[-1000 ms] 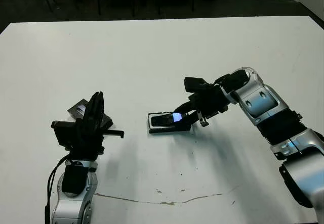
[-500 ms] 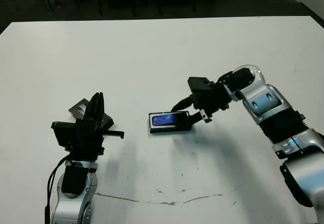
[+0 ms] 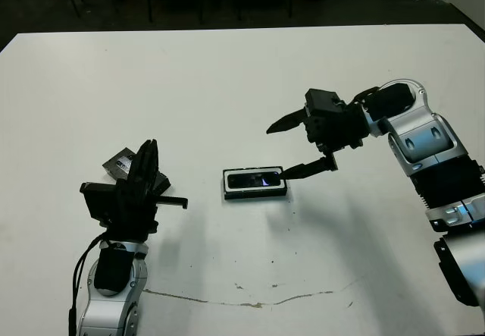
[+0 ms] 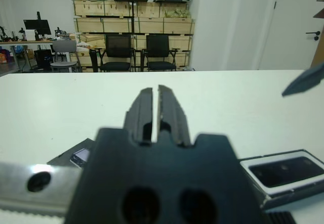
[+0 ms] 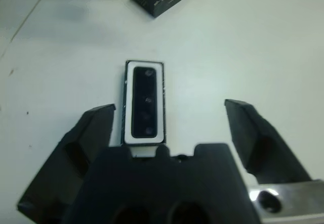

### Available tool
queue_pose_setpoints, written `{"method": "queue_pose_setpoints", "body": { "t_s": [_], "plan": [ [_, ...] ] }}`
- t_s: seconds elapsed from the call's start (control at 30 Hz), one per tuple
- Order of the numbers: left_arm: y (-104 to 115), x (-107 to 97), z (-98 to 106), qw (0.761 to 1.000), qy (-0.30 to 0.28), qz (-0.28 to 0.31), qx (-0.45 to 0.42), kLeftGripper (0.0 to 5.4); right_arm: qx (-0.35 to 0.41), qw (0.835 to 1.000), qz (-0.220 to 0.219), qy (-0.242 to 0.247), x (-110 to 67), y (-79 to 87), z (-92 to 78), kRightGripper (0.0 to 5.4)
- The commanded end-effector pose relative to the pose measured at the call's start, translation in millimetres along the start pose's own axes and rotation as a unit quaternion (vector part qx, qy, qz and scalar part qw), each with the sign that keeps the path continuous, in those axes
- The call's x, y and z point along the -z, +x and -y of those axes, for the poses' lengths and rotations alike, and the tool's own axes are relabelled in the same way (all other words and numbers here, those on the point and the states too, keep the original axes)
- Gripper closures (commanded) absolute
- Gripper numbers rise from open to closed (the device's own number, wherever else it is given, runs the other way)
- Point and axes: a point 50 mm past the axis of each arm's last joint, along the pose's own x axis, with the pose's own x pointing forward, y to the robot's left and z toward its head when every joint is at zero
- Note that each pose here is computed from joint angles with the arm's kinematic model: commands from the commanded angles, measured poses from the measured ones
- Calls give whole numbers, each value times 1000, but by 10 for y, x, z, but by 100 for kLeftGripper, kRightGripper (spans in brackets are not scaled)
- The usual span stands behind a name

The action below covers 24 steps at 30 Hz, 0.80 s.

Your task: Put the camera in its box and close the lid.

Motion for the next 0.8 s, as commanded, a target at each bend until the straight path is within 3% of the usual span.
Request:
{"method": "queue_pose_setpoints", "body": {
  "t_s": [0.03, 0.17, 0.3, 0.43, 0.53, 0.8],
  "plan": [
    [-17, 42, -32, 1000, 4, -14, -3, 540, 104, 992, 31, 63, 61, -115, -20, 1],
    [-21, 36, -66, 1000, 6, -6, -7, 540, 234, 968, 76, 56, 47, -224, -125, 1],
    [-33, 7, -120, 1000, 16, 12, -9, 540, 296, 950, 98, 20, 33, -290, -285, 1],
    [-80, -86, -217, 999, 24, 24, -18, 540, 368, 916, 133, 90, 97, -262, -508, 24],
    [-120, -190, -307, 999, 30, 30, -23, 540, 400, 898, 131, 126, 143, -220, -610, 70],
    [-231, -610, -658, 994, 85, 56, -37, 540, 440, 875, 161, 121, 174, -132, -710, 219]
  ]
}}
